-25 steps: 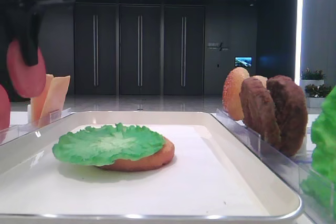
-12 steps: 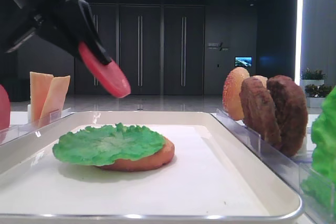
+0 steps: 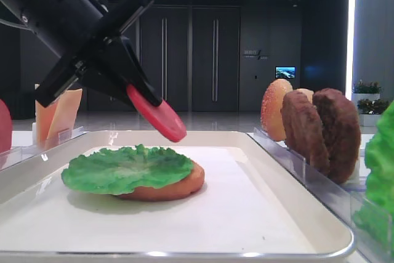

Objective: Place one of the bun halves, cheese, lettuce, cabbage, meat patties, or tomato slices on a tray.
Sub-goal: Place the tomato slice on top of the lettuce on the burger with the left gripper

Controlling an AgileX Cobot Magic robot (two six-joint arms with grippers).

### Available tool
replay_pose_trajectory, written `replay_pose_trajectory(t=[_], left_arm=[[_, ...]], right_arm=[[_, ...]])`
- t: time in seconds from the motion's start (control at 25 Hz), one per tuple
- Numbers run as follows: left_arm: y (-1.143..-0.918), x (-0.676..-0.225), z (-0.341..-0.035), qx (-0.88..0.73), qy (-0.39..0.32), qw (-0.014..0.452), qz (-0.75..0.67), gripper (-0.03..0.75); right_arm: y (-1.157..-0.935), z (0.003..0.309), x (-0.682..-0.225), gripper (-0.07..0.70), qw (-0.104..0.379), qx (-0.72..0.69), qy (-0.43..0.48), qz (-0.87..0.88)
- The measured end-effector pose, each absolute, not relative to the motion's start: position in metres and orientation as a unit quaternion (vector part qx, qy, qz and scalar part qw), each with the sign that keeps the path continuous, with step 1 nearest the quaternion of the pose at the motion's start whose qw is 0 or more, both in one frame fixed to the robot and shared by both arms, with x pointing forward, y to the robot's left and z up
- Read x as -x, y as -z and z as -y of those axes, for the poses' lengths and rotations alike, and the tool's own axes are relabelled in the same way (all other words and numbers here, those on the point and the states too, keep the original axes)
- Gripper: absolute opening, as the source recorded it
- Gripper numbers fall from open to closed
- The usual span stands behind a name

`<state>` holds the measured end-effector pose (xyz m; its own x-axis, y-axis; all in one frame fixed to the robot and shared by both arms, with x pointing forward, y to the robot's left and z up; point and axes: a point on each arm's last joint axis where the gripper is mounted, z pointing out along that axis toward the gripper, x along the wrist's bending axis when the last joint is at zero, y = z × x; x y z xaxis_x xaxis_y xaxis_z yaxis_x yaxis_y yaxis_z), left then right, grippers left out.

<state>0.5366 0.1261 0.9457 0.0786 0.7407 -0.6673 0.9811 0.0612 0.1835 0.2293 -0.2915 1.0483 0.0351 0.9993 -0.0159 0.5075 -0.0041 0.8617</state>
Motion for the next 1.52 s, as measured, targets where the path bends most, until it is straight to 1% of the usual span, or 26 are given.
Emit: replay_pose_trajectory(t=[0.52,0.88,1.28,1.36,1.4,1.52], left_arm=[[-0.942,-0.535,-0.127,-0.668,0.186,0.316,-0.648,0.054],[-0.930,-0.530,-0.129,-0.674,0.189,0.296,-0.650,0.054],[-0.926,-0.531,-0.129,-0.678,0.188,0.293,-0.647,0.055],[-0.926,-0.531,-0.129,-0.678,0.188,0.293,-0.647,0.081],[-0.926,-0.531,-0.129,-0.679,0.188,0.293,-0.646,0.119],[-0.925,-0.530,-0.130,-0.686,0.187,0.288,-0.641,0.290]], right_arm=[[-1.048,0.291,-0.229,0.363,0.362,-0.622,-0.340,-0.606],[-1.048,0.291,-0.229,0.363,0.362,-0.622,-0.340,-0.606],[-1.048,0.291,-0.229,0.363,0.362,-0.622,-0.340,-0.606],[-1.048,0.291,-0.229,0.363,0.362,-0.622,-0.340,-0.606],[-1.048,0.291,-0.229,0.363,0.362,-0.622,-0.340,-0.606],[-1.048,0.291,-0.229,0.363,0.362,-0.622,-0.340,-0.606]])
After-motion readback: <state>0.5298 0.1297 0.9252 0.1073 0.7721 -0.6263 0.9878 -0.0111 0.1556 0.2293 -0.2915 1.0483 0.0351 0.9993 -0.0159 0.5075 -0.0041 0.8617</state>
